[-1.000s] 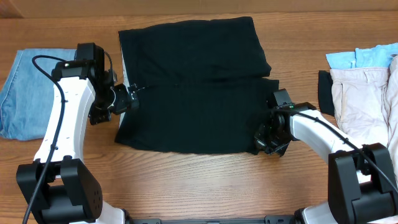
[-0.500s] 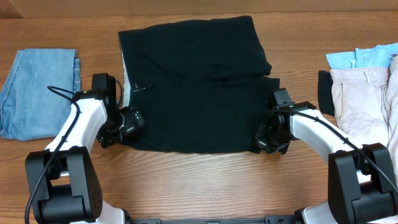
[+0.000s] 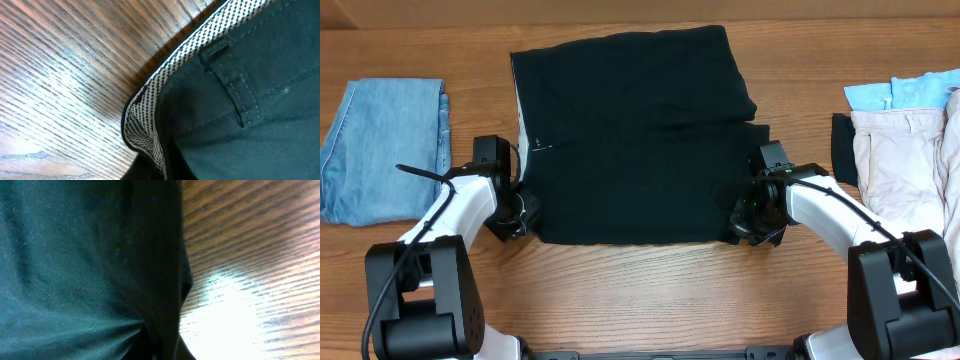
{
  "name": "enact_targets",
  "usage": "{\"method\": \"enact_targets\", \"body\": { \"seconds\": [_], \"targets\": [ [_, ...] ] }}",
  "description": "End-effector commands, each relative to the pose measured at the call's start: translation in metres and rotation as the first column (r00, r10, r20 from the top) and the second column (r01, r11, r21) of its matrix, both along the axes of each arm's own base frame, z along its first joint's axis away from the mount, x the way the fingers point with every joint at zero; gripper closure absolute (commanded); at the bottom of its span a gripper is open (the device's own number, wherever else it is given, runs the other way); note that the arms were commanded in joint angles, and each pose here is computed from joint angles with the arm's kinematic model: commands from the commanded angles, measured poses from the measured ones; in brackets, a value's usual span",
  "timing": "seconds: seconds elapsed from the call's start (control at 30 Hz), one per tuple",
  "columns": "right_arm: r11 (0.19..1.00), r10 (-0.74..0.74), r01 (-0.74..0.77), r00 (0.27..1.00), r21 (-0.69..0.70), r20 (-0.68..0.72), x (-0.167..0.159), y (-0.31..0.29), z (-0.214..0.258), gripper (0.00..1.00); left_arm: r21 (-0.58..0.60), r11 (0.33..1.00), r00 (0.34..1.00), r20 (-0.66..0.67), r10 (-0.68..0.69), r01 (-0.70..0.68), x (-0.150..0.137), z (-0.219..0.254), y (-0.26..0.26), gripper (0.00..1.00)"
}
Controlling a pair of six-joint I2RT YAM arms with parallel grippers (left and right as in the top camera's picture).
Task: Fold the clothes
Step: 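Grasp the bottom-left and bottom-right corners of the shorts with both grippers, then lift the bottom edge with both grippers and fold it up toward the waistband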
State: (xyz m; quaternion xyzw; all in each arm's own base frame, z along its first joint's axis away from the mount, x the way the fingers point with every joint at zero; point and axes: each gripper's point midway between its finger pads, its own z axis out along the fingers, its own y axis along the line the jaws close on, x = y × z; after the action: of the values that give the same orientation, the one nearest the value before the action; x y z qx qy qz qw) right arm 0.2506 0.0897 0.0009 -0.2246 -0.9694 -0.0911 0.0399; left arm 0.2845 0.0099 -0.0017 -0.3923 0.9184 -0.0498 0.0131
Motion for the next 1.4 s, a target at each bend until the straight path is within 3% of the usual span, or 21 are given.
{"method": "enact_targets", "body": {
  "seconds": [0.0, 0.1, 0.23, 0.4, 0.67, 0.77, 0.97, 1.13, 1.23, 1.37],
  "targets": [
    [0.999, 0.047, -0.045, 0.998, -0.022, 0.048, 0.014, -0.005, 0.002, 0.96, -0.041, 0.997, 0.998, -0.016, -0.067, 0.066, -0.008, -0.005, -0.006, 0.96],
    [0.995, 0.094, -0.093, 0.994, -0.022, 0.063, 0.022, -0.003, 0.015, 0.96, -0.145, 0.961, 0.97, 0.099, -0.222, 0.235, 0.012, 0.019, -0.028, 0.96],
    [0.991, 0.126, -0.123, 0.989, -0.051, 0.077, 0.038, -0.005, 0.045, 0.96, -0.098, 0.948, 0.948, 0.133, -0.288, 0.302, 0.013, 0.062, -0.024, 0.96],
    [0.983, 0.141, -0.132, 0.988, -0.127, 0.062, 0.042, -0.017, 0.075, 0.96, 0.016, 0.958, 0.952, 0.109, -0.287, 0.287, -0.015, 0.095, -0.007, 0.96],
    [0.977, 0.155, -0.13, 0.978, -0.168, 0.143, 0.031, -0.028, 0.119, 0.96, -0.001, 0.959, 0.959, -0.009, -0.282, 0.282, -0.064, 0.111, -0.006, 0.96],
    [0.979, 0.155, -0.121, 0.964, -0.163, 0.214, 0.039, -0.026, 0.152, 0.96, 0.017, 0.96, 0.959, 0.038, -0.279, 0.279, -0.072, 0.127, -0.007, 0.96],
    [0.98, 0.18, -0.122, 0.878, -0.155, 0.444, 0.086, -0.016, 0.225, 0.96, 0.094, 0.963, 0.932, 0.243, -0.268, 0.252, -0.038, 0.174, -0.004, 0.96],
    [0.977, 0.202, -0.138, 0.834, -0.162, 0.513, 0.122, -0.008, 0.22, 0.96, 0.23, 0.955, 0.875, 0.403, -0.269, 0.188, 0.006, 0.22, 0.014, 0.96],
    [0.981, 0.189, -0.12, 0.768, -0.153, 0.612, 0.149, -0.002, 0.235, 0.96, 0.248, 0.953, 0.849, 0.453, -0.271, 0.171, 0.033, 0.221, 0.017, 0.96],
    [0.984, 0.175, -0.105, 0.683, -0.143, 0.709, 0.178, 0.005, 0.251, 0.96, 0.279, 0.951, 0.878, 0.413, -0.243, 0.132, 0.058, 0.197, 0.03, 0.96]
  ]
}}
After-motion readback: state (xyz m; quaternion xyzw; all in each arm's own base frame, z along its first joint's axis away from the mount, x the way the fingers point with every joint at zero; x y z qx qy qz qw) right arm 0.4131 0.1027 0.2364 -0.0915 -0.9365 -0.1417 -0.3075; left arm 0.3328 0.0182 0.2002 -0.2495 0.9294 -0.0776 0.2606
